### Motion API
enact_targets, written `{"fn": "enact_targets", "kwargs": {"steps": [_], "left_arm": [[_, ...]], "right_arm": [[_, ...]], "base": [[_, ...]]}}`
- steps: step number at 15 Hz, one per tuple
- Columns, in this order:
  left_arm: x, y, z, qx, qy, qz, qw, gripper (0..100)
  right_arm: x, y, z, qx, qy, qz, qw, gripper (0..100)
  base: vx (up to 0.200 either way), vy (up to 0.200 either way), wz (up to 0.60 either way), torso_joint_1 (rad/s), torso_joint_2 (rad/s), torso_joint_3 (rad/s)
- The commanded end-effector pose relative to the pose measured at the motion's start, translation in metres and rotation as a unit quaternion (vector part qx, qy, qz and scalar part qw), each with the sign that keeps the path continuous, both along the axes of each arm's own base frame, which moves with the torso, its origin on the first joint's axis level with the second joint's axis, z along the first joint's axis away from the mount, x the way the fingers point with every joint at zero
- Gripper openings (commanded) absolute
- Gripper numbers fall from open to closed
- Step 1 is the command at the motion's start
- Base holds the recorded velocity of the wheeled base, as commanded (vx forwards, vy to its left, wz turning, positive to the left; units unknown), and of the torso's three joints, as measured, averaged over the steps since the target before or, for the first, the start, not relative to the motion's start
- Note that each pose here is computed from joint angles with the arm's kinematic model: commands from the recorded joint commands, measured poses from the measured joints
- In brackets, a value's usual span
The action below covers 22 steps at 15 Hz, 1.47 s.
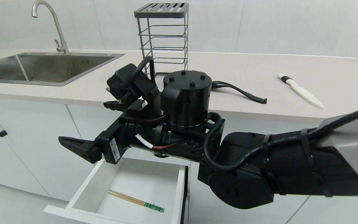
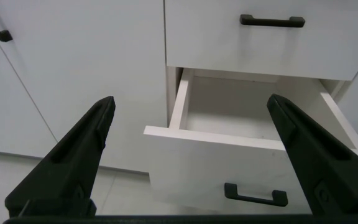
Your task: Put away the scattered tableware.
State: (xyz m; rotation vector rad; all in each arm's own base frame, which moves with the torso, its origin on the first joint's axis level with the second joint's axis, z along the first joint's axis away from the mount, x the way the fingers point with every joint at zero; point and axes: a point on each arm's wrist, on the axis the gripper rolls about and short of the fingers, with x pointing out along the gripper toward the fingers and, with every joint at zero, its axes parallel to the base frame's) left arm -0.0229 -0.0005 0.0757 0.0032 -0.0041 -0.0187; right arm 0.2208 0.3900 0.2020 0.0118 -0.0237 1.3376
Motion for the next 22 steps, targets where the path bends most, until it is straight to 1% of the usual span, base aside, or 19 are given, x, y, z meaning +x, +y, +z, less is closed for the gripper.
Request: {"fn": "enact_targets", "kwargs": {"steps": [1, 2, 3, 4, 5, 6, 7, 8, 9, 11, 14, 18, 20, 22], "left_arm": [[0.0, 0.0, 0.0, 0.0, 0.0, -0.001, 1.0, 100], [0.0, 0.0, 0.0, 0.0, 0.0, -0.001, 1.0, 100], [0.0, 0.0, 0.0, 0.0, 0.0, -0.001, 1.0, 100], [0.0, 0.0, 0.0, 0.001, 0.0, 0.0, 1.0, 100], [0.0, 0.0, 0.0, 0.0, 0.0, 0.0, 1.0, 100], [0.0, 0.0, 0.0, 0.0, 0.0, 0.0, 1.0, 100], [0.0, 0.0, 0.0, 0.0, 0.0, 0.0, 1.0, 100], [0.0, 0.0, 0.0, 0.001, 0.0, 0.0, 1.0, 100], [0.0, 0.0, 0.0, 0.0, 0.0, 0.0, 1.0, 100], [0.0, 0.0, 0.0, 0.0, 0.0, 0.0, 1.0, 100], [0.0, 0.0, 0.0, 0.0, 0.0, -0.001, 1.0, 100], [0.0, 0.0, 0.0, 0.0, 0.0, -0.001, 1.0, 100], [0.0, 0.0, 0.0, 0.0, 0.0, -0.001, 1.0, 100], [0.0, 0.0, 0.0, 0.0, 0.0, 0.0, 1.0, 100]], "right_arm": [[-0.005, -0.003, 0.002, 0.003, -0.008, 0.002, 1.0, 100], [-0.007, -0.003, -0.001, -0.003, -0.01, 0.003, 1.0, 100], [-0.011, -0.007, -0.009, -0.025, -0.029, -0.006, 0.999, 100], [-0.015, -0.014, -0.009, -0.04, -0.053, -0.024, 0.997, 100], [-0.019, -0.02, -0.005, -0.042, -0.059, -0.035, 0.997, 100], [-0.022, -0.023, -0.004, -0.043, -0.058, -0.04, 0.997, 100], [-0.029, -0.031, -0.006, -0.053, -0.054, -0.042, 0.996, 100], [-0.036, -0.045, -0.01, -0.068, -0.046, -0.042, 0.996, 100], [-0.039, -0.051, -0.012, -0.076, -0.043, -0.042, 0.995, 100], [-0.045, -0.062, -0.01, -0.079, -0.041, -0.044, 0.995, 100], [-0.047, -0.066, -0.012, -0.085, -0.038, -0.047, 0.995, 100], [-0.047, -0.066, -0.013, -0.09, -0.037, -0.05, 0.994, 100], [-0.047, -0.066, -0.014, -0.091, -0.035, -0.05, 0.994, 100], [-0.047, -0.066, -0.017, -0.106, -0.029, -0.049, 0.993, 100]], "base": [[0.0, 0.0, 0.0, 0.0, 0.0, 0.0], [0.0, 0.0, 0.0, 0.0, 0.0, 0.0], [0.0, 0.0, 0.0, 0.0, 0.0, 0.0], [0.0, 0.0, 0.0, 0.0, 0.0, 0.0], [0.0, 0.0, 0.0, 0.0, 0.0, 0.0], [0.0, 0.0, 0.0, 0.0, 0.0, 0.0], [0.0, 0.0, 0.0, 0.0, 0.0, 0.0], [0.0, 0.0, 0.0, 0.0, 0.0, 0.0], [0.0, 0.0, 0.0, 0.0, 0.0, 0.0], [0.0, 0.0, 0.0, 0.0, 0.0, 0.0], [0.0, 0.0, 0.0, 0.124, -0.18, -0.108], [0.0, 0.0, 0.0, 0.199, -0.47, -0.223], [0.0, 0.0, 0.0, 0.093, -0.46, -0.237], [0.0, 0.0, 0.0, 0.186, -0.49, -0.232]]}}
